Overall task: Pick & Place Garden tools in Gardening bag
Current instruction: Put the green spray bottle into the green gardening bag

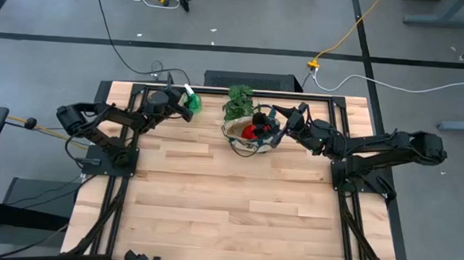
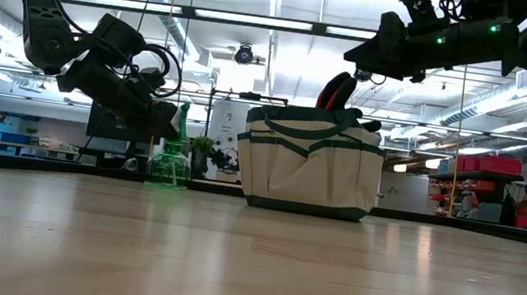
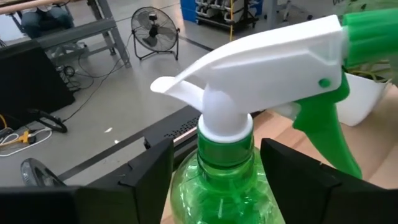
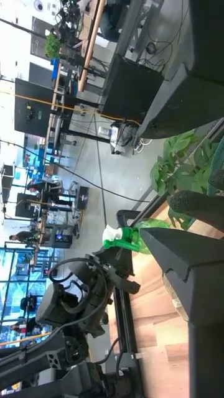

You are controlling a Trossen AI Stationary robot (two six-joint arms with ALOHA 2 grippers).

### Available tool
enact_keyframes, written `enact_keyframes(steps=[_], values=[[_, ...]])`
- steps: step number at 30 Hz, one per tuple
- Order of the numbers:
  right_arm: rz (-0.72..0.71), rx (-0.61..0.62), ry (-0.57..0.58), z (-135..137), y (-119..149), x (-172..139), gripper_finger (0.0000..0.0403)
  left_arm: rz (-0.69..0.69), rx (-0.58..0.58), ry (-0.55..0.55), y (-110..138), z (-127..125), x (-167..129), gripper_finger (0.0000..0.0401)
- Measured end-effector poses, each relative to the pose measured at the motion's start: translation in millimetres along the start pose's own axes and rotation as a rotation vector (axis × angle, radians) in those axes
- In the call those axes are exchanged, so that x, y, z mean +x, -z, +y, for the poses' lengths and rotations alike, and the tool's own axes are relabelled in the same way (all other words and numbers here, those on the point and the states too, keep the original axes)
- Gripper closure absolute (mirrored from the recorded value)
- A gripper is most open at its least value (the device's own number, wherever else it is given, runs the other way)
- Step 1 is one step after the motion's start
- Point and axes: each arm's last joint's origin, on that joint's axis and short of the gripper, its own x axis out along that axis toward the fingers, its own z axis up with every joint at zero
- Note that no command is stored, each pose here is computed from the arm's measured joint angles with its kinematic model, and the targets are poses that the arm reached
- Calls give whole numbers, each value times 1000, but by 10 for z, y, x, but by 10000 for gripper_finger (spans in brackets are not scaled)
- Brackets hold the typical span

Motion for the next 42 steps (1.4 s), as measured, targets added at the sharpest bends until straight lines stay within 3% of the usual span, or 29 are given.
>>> enact_keyframes(steps=[9,19,23,28,42], values=[[-17,13,2,-3,-18,0,156,-22,8,24,-54,7,38,147],[-16,8,-6,15,-18,-7,156,95,75,28,20,-85,485,149],[-15,0,-13,31,-18,-14,156,91,62,14,-9,-73,470,177],[-15,-4,-14,33,-18,-15,156,-7,26,43,-121,-63,464,265],[-14,-20,-12,33,-18,-15,156,8,-54,174,-131,-92,440,268]])
